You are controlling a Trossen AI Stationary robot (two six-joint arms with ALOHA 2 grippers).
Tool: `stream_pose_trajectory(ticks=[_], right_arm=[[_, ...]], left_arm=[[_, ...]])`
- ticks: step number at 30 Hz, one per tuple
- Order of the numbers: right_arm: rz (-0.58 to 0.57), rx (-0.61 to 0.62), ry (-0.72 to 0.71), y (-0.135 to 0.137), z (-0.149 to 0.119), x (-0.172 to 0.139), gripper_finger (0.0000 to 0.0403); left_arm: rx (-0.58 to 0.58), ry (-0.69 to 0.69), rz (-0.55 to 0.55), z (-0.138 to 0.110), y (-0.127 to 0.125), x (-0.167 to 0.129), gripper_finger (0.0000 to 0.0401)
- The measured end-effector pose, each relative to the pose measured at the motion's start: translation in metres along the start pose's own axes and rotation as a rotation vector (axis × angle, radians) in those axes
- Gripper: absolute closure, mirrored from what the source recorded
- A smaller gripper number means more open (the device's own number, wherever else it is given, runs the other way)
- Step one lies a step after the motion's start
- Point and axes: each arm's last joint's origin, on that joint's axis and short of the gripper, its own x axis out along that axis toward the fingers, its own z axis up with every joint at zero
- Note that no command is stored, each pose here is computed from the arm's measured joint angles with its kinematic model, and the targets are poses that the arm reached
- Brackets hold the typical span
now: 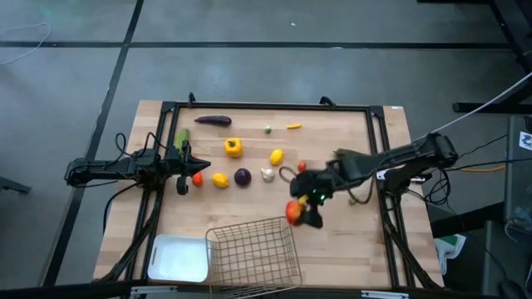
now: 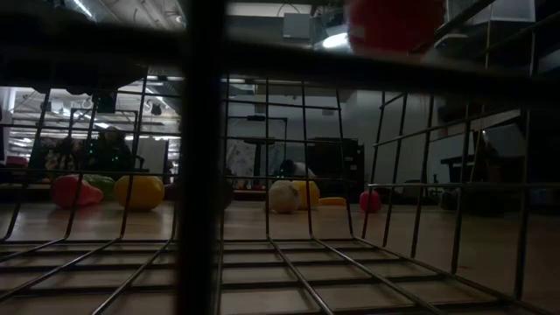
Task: Sort produce into baskets
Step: Put the light orange tomato into the wire basket
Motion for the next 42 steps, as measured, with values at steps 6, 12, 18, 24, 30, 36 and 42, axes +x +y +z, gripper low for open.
stream_pose_trajectory(ticks=[6,12,18,24,30,36,42], right_arm=[[0.05,-0.111,-0.053,0.02,0.012,0.027,0.0063],[0.018,-0.226,-0.079,0.038,0.02,0.051,0.0063],[0.028,-0.27,-0.091,0.043,0.022,0.087,0.0063],[0.023,-0.266,-0.08,0.035,0.021,0.121,0.0063],[0.051,-0.274,-0.079,0.033,0.02,0.14,0.0063],[0.032,-0.258,-0.041,0.028,0.015,0.149,0.0063],[0.029,-0.265,-0.079,0.03,0.018,0.146,0.0063]], left_arm=[[0.0,0.0,0.0,0.0,0.0,0.0,0.0396],[0.0,0.0,0.0,0.0,0.0,0.0,0.0396],[0.0,0.0,0.0,0.0,0.0,0.0,0.0396],[0.001,0.003,0.001,0.0,0.0,0.0,0.0396],[0.001,0.005,0.001,-0.001,0.0,0.0,0.0396],[0.001,0.004,0.001,-0.001,0.0,0.0,0.0396],[0.001,0.004,0.001,-0.001,0.0,0.0,0.0396]])
